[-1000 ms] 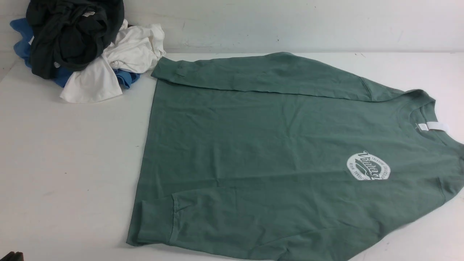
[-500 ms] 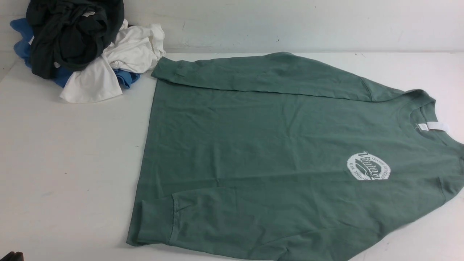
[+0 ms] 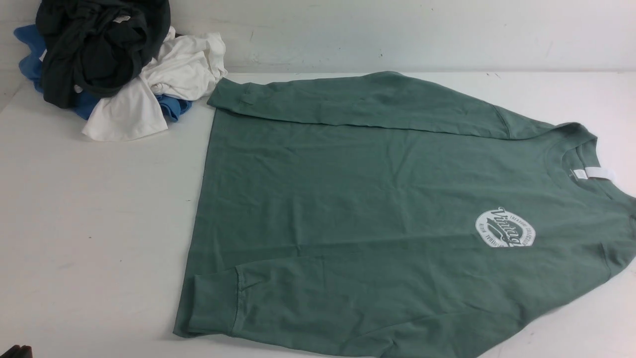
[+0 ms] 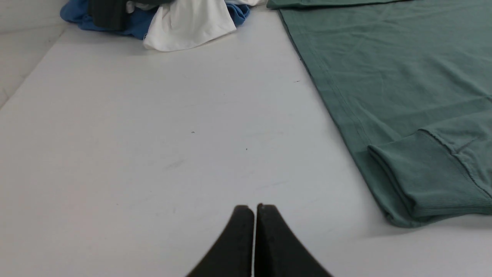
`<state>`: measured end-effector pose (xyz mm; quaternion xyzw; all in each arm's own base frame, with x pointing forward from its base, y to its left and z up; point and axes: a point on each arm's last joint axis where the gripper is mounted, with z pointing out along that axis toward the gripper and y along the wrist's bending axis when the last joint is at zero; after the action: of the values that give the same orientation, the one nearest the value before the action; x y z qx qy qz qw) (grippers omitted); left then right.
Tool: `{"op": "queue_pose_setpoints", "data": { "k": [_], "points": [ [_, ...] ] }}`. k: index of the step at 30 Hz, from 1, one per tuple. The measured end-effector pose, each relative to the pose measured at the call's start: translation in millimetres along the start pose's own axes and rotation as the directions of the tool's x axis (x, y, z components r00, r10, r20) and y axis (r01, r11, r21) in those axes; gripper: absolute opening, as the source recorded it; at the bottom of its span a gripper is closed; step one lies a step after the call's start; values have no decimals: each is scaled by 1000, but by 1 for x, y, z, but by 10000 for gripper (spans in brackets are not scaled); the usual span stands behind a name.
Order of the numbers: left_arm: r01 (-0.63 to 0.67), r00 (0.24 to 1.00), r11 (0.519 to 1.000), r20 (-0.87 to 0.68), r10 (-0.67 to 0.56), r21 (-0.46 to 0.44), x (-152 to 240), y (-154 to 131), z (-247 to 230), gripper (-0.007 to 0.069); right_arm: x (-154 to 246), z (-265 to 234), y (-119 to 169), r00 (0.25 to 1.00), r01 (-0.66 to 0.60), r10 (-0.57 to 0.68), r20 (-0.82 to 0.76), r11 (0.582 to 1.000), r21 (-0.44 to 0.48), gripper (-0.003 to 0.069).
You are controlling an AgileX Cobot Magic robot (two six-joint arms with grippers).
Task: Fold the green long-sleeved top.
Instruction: Use the left arm to clamp the cuff closest to it
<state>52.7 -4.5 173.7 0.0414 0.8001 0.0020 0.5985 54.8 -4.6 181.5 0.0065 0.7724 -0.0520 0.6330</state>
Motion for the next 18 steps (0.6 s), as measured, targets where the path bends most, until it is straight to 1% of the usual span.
{"op": "queue_pose_setpoints", "data": {
  "k": [5, 8, 9, 10, 12, 14, 15, 16, 18],
  "points": [
    [0, 999, 1000, 40, 0, -9, -3, 1, 0, -7, -1, 0, 0, 1000, 6, -6, 8, 1000, 3, -13],
    [3, 986, 999, 164, 3, -36, -13, 3, -1, -7, -8, 0, -1, 995, -5, 4, 98, 1000, 11, -13],
    [5, 977, 999, 215, 5, -47, -18, 4, -1, -7, -13, -1, -1, 989, -9, 7, 151, 1000, 16, -13],
    [10, 957, 998, 290, 9, -63, -25, 6, -3, -7, -19, -2, -2, 974, -13, 7, 225, 1000, 24, -13],
    [17, 920, 996, 391, 17, -85, -34, 8, -7, -7, -31, -5, -4, 936, -35, 22, 350, 999, 32, -13],
    [24, 888, 995, 459, 24, -99, -40, 9, -10, -7, -36, -8, -5, 909, -68, 51, 413, 997, 26, -13],
    [34, 844, 993, 536, 34, -116, -47, 10, -14, -7, -44, -12, -6, 859, -115, 93, 504, 993, 12, -13],
    [40, 815, 991, 577, 40, -125, -51, 11, -17, -7, -48, -14, -7, 829, -147, 125, 545, 989, -4, -13],
    [78, 729, 989, 684, 31, -128, -60, 13, -25, -7, -54, -19, -9, 765, -217, 200, 612, 975, -48, -13]
  ]
}}
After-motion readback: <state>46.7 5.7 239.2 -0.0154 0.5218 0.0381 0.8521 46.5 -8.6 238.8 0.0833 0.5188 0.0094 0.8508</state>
